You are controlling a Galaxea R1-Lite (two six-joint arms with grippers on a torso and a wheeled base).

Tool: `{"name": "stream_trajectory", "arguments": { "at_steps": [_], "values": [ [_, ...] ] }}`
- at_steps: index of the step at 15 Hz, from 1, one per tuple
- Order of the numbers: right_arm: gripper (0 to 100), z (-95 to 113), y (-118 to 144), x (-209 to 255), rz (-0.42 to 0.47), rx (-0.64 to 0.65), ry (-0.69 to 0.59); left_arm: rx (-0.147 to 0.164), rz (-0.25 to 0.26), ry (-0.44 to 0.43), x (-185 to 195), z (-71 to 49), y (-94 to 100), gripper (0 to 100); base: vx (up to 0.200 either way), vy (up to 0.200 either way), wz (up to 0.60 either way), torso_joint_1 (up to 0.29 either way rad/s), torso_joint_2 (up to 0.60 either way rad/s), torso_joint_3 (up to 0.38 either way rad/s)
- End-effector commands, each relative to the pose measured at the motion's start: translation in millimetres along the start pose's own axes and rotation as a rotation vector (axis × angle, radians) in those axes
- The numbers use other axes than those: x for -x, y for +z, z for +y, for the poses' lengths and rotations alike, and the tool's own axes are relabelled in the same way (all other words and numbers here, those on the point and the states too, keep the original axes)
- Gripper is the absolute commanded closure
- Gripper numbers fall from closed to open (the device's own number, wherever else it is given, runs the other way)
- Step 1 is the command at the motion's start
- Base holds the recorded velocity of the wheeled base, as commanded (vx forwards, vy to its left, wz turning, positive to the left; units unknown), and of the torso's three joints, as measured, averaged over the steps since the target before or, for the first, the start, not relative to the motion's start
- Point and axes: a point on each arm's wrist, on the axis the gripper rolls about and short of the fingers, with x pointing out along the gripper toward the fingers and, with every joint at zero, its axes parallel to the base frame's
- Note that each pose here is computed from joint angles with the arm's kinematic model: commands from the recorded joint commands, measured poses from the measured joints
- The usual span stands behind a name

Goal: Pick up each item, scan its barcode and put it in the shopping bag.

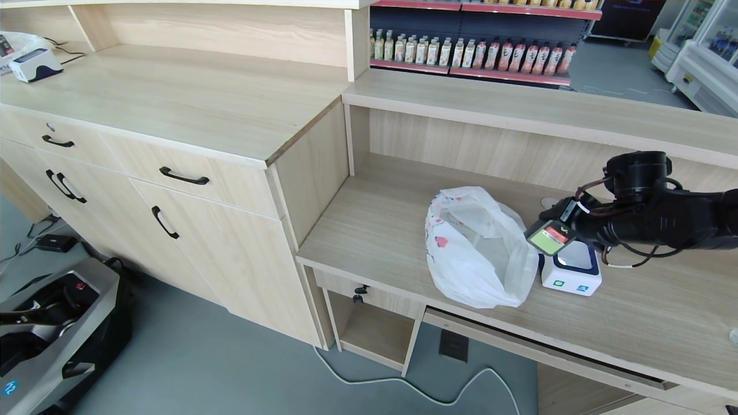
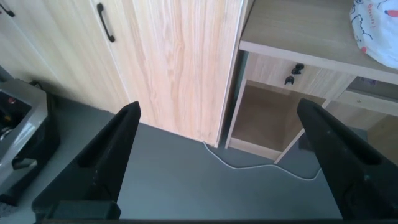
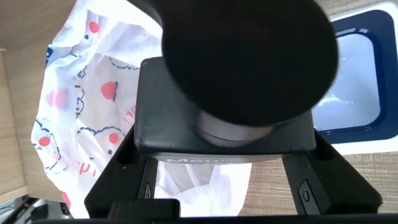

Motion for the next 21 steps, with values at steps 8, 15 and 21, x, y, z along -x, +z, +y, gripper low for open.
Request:
{"name": "stream_trajectory", "arguments": {
  "at_steps": [8, 15, 21],
  "values": [
    [100, -1.3, -16.0, 77.2, -0.257, 0.609, -0.012, 0.000, -0.003, 0.001, 0.1, 0.0, 0.5, 0, 0.000, 0.000, 0.00, 0.000, 0.00, 0.000],
    [100, 8.7, -11.4, 58.5, -0.415, 0.658, 0.044, -0.001, -0.001, 0.000, 0.0, 0.0, 0.1, 0, 0.000, 0.000, 0.26, 0.000, 0.00, 0.001],
    [100, -11.7, -36.7, 16.7, -0.304, 0.668, 0.009, 0.000, -0.001, -0.002, 0.0, 0.0, 0.1, 0, 0.000, 0.000, 0.00, 0.000, 0.00, 0.000]
  ]
}}
